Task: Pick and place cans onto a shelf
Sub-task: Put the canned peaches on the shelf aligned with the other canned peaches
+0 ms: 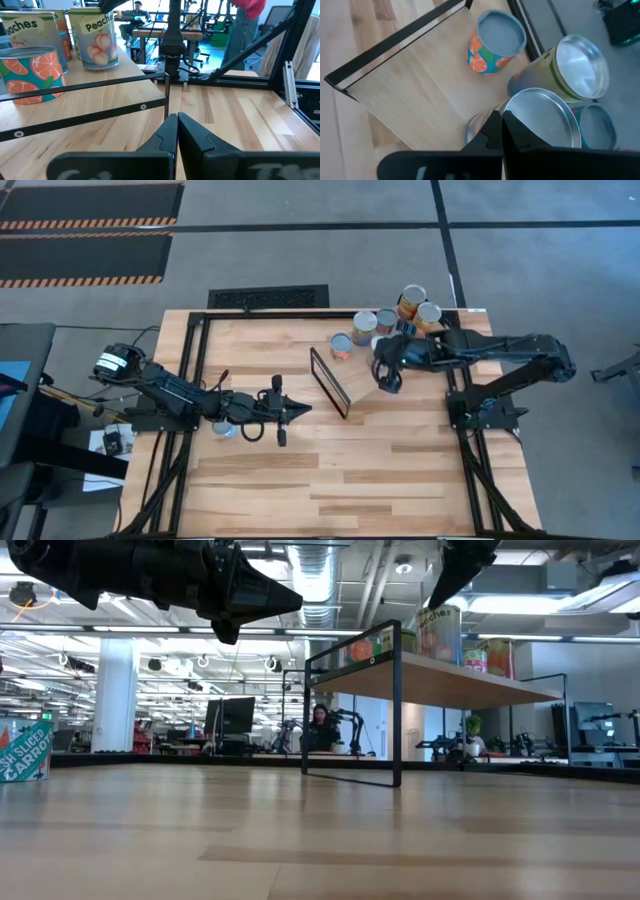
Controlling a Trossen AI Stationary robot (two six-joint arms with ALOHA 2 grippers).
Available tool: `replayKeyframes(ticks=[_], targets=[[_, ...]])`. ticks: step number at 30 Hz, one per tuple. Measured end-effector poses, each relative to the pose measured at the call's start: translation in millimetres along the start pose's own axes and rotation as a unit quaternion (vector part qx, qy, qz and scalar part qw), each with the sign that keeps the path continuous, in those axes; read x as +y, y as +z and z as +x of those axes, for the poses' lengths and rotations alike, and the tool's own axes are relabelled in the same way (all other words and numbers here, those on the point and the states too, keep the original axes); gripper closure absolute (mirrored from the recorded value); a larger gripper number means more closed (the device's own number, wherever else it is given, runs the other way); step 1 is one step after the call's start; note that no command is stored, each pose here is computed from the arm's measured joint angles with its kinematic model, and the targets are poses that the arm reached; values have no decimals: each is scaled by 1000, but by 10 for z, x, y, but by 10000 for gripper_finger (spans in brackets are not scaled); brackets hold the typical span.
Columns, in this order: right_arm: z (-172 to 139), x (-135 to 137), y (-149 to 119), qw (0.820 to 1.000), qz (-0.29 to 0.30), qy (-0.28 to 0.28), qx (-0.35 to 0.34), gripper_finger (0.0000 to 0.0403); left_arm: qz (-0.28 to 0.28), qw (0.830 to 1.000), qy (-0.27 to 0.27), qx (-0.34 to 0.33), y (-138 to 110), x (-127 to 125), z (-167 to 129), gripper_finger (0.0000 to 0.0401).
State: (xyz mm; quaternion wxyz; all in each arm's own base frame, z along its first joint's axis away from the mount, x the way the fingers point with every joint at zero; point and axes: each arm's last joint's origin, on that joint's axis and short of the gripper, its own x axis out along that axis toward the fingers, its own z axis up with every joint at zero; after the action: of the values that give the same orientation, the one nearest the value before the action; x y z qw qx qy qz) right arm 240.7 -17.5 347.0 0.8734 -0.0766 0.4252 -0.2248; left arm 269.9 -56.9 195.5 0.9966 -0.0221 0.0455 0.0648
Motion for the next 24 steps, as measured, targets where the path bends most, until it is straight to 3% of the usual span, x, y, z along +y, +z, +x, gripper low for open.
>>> replayKeyframes(ticks=[8,24], targets=[[62,-128,-4,1000,19,4,11,394,0,1000,0,0,0,0,0,400],[103,-215,29,999,35,15,-1,329,2,1000,0,0,-1,0,0,400]])
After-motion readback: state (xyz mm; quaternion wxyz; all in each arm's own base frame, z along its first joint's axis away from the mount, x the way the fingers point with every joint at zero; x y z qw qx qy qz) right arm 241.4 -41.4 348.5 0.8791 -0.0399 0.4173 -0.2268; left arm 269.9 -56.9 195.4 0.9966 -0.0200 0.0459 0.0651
